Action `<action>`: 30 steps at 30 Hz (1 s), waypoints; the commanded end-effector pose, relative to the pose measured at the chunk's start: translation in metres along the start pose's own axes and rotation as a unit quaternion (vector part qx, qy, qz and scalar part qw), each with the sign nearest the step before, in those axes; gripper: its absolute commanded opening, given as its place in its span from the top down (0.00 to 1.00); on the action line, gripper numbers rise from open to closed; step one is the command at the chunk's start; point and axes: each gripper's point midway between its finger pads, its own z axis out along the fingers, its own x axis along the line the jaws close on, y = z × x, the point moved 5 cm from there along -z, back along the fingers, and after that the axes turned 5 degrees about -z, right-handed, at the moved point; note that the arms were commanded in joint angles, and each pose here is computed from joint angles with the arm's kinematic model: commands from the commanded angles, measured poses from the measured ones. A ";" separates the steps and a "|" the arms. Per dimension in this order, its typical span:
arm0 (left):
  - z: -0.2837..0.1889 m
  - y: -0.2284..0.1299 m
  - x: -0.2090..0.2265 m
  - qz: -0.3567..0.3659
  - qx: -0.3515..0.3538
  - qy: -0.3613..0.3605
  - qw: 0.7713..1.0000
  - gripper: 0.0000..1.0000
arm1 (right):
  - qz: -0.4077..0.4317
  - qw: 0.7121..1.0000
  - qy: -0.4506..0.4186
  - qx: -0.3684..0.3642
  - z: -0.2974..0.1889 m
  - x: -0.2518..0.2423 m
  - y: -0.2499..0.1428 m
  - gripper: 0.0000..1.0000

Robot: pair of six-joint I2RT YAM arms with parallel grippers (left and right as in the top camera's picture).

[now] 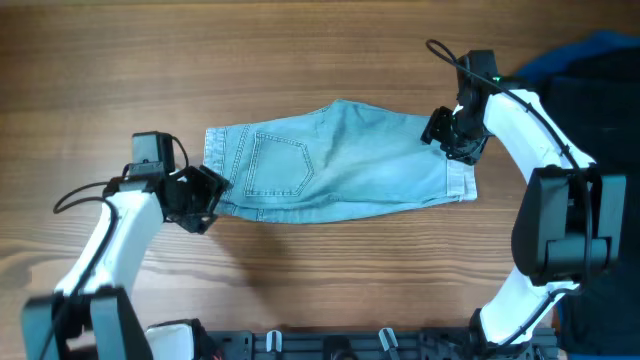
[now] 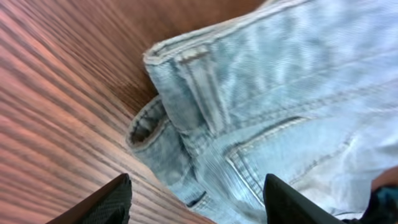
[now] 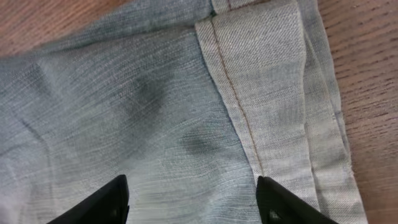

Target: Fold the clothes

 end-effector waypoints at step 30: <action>0.074 0.026 -0.100 0.359 -0.074 0.111 0.924 0.96 | -0.011 1.000 0.016 0.018 0.001 0.003 -0.004 0.93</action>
